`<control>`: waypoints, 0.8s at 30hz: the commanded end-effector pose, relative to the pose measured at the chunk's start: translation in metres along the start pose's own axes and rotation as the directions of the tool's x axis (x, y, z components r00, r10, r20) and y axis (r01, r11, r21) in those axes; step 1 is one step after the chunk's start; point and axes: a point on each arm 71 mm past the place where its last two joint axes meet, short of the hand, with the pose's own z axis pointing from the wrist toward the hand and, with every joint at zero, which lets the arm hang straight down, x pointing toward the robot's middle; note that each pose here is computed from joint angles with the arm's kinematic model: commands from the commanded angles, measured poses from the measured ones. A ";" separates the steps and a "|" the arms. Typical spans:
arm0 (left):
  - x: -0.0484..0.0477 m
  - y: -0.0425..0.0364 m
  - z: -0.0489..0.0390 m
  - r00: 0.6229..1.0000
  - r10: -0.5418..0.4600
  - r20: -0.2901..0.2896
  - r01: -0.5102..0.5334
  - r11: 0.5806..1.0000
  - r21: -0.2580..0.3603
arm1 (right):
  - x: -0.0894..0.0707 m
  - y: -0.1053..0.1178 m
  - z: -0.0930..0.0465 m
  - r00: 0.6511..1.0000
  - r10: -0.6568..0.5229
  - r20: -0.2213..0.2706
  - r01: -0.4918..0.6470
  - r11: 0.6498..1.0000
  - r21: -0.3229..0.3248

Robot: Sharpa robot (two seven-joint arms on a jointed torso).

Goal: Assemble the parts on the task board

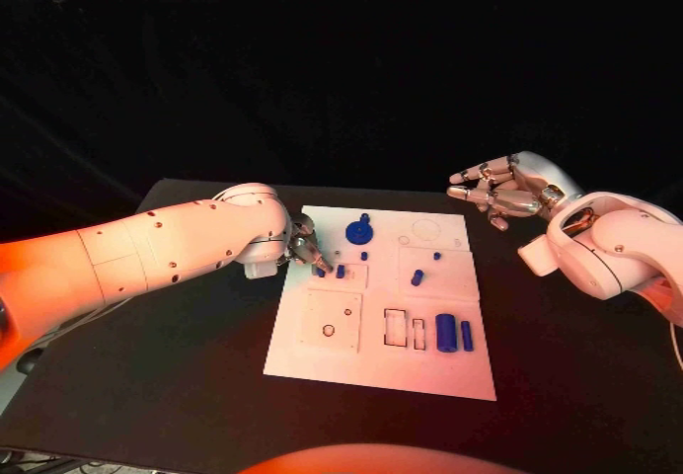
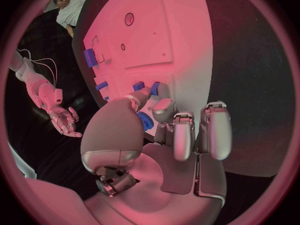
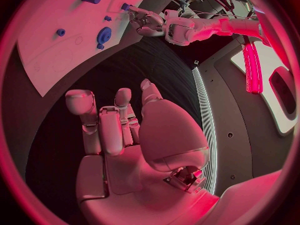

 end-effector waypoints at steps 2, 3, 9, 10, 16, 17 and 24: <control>0.0047 -0.0016 0.0013 0.999 0.029 -0.029 -0.030 0.999 -0.026 | 0.002 0.001 0.000 1.000 -0.005 -0.020 0.005 1.000 -0.008; 0.0047 -0.0019 0.0014 0.999 0.030 -0.028 -0.031 0.999 -0.027 | 0.002 0.001 0.000 1.000 -0.005 -0.021 0.005 1.000 -0.008; 0.0043 -0.0020 0.0024 0.999 0.039 -0.024 -0.040 0.998 -0.038 | 0.002 0.001 0.000 1.000 -0.004 -0.023 0.004 1.000 -0.007; 0.0042 -0.0017 0.0026 0.999 0.040 -0.024 -0.041 0.998 -0.040 | 0.002 0.001 -0.001 1.000 -0.004 -0.023 0.004 1.000 -0.007; 0.0025 0.0014 0.0041 0.999 0.040 -0.024 -0.041 0.998 -0.049 | 0.002 0.001 -0.001 1.000 0.001 -0.025 -0.001 1.000 -0.006; 0.0023 0.0018 0.0042 0.999 0.040 -0.024 -0.041 0.998 -0.050 | 0.002 0.001 -0.001 1.000 0.001 -0.025 -0.001 1.000 -0.005; -0.0003 0.0021 0.0045 1.000 0.016 0.004 -0.016 0.999 -0.031 | 0.002 0.000 0.000 1.000 0.004 -0.028 -0.004 1.000 -0.004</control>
